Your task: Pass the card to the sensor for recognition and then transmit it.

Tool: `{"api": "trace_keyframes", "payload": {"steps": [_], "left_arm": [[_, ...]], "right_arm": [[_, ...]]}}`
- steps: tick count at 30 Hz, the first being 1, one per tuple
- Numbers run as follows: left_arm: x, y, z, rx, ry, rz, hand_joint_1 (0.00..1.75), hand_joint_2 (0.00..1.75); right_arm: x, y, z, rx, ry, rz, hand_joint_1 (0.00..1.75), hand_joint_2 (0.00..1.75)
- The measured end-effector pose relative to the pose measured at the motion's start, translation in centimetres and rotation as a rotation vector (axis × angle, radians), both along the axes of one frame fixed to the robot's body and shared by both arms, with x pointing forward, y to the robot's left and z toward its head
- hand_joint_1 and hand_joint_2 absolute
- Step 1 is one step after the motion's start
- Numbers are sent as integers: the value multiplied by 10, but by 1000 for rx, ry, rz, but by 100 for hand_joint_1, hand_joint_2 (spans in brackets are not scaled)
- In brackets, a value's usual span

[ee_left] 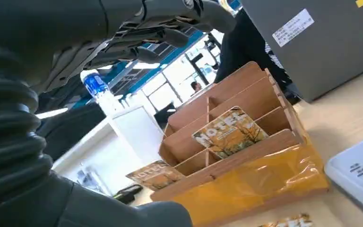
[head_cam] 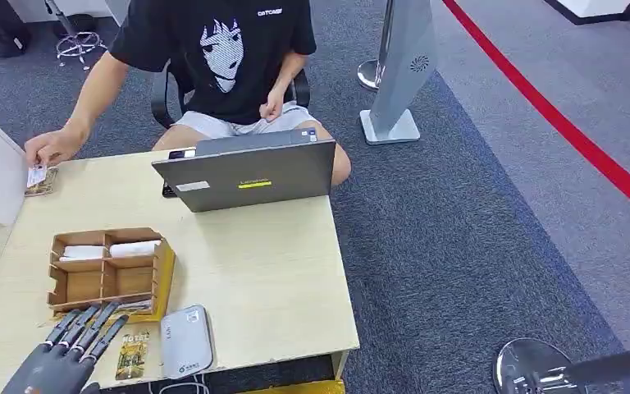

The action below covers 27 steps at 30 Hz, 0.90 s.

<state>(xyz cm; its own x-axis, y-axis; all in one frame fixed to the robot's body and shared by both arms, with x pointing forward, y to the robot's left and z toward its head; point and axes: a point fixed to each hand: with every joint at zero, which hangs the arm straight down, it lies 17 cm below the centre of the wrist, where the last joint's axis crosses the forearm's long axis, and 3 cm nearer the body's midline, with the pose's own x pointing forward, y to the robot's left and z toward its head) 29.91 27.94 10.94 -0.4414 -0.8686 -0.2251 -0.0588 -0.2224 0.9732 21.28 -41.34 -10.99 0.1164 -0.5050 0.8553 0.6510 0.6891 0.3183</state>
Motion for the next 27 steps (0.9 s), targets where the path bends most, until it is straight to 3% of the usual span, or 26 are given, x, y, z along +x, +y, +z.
{"api": "trace_keyframes", "payload": {"steps": [10, 20, 27], "left_arm": [[31, -1, -30, -1, -5, 83, 0, 175], [65, -1, -15, -53, -113, 192, 0, 175], [77, 1, -10, -113, -124, 241, 0, 175]], "right_arm": [[9, 9, 0, 5, -7, 25, 0, 175], [12, 8, 0, -5, -2, 7, 0, 175], [15, 10, 1, -2, -4, 8, 0, 175]]}}
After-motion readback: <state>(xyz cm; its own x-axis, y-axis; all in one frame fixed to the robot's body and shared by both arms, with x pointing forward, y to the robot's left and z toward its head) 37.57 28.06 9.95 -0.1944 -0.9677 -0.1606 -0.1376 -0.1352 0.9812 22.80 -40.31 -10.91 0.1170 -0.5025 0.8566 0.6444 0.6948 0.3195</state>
